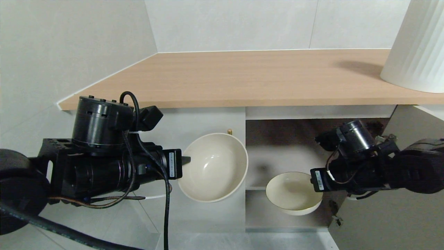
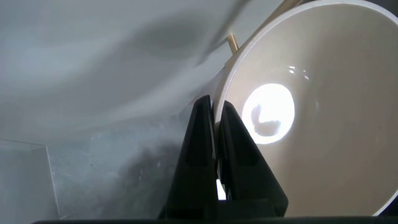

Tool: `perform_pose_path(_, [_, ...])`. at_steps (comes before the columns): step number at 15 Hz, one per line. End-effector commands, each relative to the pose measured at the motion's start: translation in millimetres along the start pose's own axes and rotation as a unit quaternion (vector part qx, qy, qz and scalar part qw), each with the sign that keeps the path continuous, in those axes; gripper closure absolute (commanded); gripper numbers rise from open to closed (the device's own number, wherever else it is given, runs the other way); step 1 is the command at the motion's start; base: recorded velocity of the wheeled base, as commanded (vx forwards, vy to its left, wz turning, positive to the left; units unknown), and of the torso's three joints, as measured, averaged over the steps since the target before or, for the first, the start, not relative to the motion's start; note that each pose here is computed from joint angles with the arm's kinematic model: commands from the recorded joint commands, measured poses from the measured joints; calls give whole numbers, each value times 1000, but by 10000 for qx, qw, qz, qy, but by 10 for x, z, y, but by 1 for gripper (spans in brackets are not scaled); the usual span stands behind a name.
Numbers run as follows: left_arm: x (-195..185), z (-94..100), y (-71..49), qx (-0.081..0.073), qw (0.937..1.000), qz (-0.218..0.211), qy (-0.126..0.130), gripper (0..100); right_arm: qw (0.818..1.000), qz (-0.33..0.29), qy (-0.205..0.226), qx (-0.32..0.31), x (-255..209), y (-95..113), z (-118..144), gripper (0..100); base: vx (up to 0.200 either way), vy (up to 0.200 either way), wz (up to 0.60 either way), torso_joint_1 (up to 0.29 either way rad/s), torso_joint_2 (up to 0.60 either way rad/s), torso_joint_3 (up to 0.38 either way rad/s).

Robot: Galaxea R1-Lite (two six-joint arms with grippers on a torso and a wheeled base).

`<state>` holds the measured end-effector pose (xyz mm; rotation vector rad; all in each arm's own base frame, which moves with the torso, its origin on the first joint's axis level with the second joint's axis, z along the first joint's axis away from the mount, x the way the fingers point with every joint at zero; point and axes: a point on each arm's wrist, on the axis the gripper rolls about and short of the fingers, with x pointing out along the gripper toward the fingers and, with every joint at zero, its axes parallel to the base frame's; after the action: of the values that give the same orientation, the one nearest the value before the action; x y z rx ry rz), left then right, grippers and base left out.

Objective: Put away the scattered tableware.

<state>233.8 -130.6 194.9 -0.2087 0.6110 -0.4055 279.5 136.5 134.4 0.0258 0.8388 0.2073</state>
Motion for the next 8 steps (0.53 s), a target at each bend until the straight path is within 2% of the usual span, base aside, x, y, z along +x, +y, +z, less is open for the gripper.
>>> perform_pose_path(1, [8, -4, -1, 1, 10000, -1, 14, 100, 9989, -367, 127, 252, 543, -120, -78, 100, 0, 0, 0, 0, 0, 0])
perform_pose_path(4, [3, 5, 0, -10, 10000, 4, -12, 100, 9957, -499, -309, 721, 883, -288, -38, 100, 0, 0, 0, 0, 0, 0])
perform_pose_path(8, [3, 3, -4, -6, 10000, -2, -10, 100, 9886, -802, -810, 979, 1192, -432, -25, 100, 0, 0, 0, 0, 0, 0])
